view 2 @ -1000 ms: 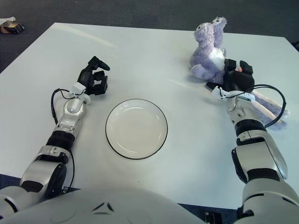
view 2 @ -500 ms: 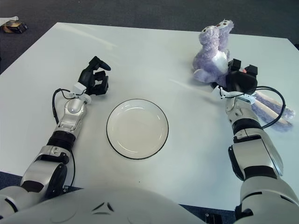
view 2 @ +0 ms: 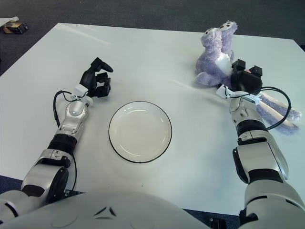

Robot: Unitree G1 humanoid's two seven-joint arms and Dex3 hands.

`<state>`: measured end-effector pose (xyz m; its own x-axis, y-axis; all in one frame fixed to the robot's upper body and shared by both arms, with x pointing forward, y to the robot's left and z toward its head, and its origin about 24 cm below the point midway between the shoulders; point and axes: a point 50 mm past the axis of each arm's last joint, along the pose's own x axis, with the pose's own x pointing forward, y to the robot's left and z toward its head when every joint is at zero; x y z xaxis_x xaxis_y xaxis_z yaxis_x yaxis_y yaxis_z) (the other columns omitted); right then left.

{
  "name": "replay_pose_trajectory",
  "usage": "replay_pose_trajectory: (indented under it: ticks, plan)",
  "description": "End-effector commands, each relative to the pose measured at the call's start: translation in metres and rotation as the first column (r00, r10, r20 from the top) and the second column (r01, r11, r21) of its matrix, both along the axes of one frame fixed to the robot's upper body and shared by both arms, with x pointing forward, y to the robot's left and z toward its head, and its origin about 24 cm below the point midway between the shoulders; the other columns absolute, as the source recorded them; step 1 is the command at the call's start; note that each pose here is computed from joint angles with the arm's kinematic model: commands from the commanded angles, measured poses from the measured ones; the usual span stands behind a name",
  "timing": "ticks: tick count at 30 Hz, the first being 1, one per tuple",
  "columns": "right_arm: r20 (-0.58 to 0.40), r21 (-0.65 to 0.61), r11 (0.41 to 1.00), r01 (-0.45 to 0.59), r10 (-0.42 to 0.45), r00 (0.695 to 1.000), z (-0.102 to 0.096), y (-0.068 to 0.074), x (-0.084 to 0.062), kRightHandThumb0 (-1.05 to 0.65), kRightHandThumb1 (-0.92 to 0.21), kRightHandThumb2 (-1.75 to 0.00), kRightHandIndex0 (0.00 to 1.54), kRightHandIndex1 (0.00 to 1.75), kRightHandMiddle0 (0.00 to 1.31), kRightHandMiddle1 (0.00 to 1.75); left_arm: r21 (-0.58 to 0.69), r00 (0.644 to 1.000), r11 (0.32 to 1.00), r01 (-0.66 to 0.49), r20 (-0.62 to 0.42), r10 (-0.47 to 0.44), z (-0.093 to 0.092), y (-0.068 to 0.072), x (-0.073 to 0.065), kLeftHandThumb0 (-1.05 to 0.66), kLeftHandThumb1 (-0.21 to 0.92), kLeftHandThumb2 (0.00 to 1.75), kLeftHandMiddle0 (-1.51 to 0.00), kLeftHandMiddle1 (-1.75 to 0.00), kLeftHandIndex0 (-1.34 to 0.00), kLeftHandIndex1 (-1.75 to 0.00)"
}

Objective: Put the doll into the plate.

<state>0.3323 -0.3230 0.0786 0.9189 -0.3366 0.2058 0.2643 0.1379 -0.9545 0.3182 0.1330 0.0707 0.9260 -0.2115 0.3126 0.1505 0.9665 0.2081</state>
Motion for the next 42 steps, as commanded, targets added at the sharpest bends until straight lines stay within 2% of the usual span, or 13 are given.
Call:
replay_pose_trajectory:
  ticks: [1, 5, 10, 19, 27, 42]
  plan:
    - [-0.110, 0.035, 0.999, 0.009, -0.005, 0.994, -0.027, -0.001, -0.014, 0.45, -0.37, -1.24, 0.56, 1.75, 0.88, 1.75, 0.003, 0.993, 1.000, -0.019, -0.118, 0.020, -0.031, 0.006, -0.013, -0.39, 0.64, 0.91, -0.94, -1.75, -0.37, -1.75]
    - [-0.083, 0.052, 0.999, -0.016, 0.020, 0.996, -0.024, 0.001, -0.012, 0.47, -0.31, -1.32, 0.61, 1.75, 0.87, 1.75, 0.006, 0.993, 1.000, -0.020, -0.117, 0.020, -0.032, 0.006, -0.013, -0.39, 0.64, 0.91, -0.94, -1.75, -0.37, -1.75]
    - [-0.014, 0.062, 0.994, -0.089, 0.090, 0.996, -0.013, 0.012, -0.005, 0.50, -0.25, -1.40, 0.66, 1.75, 0.88, 1.75, 0.006, 0.993, 1.000, -0.020, -0.116, 0.020, -0.032, 0.006, -0.012, -0.39, 0.63, 0.91, -0.94, -1.75, -0.37, -1.75]
    - [0.066, 0.062, 0.972, -0.228, 0.224, 0.972, 0.009, 0.032, 0.003, 0.50, -0.22, -1.43, 0.69, 1.75, 0.92, 1.75, -0.001, 0.993, 1.000, -0.018, -0.117, 0.017, -0.032, 0.005, -0.012, -0.39, 0.63, 0.92, -0.95, -1.75, -0.37, -1.75]
    - [0.084, 0.051, 0.958, -0.282, 0.277, 0.957, 0.020, 0.036, 0.004, 0.50, -0.23, -1.42, 0.67, 1.75, 0.90, 1.75, -0.002, 0.993, 1.000, -0.016, -0.119, 0.015, -0.033, 0.004, -0.011, -0.39, 0.63, 0.92, -0.95, -1.75, -0.37, -1.75]
    - [0.173, 0.060, 0.931, -0.359, 0.344, 0.923, 0.053, 0.039, 0.012, 0.49, -0.26, -1.39, 0.65, 1.75, 0.86, 1.75, -0.006, 0.992, 1.000, -0.026, -0.122, 0.025, -0.033, 0.004, -0.011, -0.39, 0.63, 0.92, -0.94, -1.75, -0.37, -1.75]
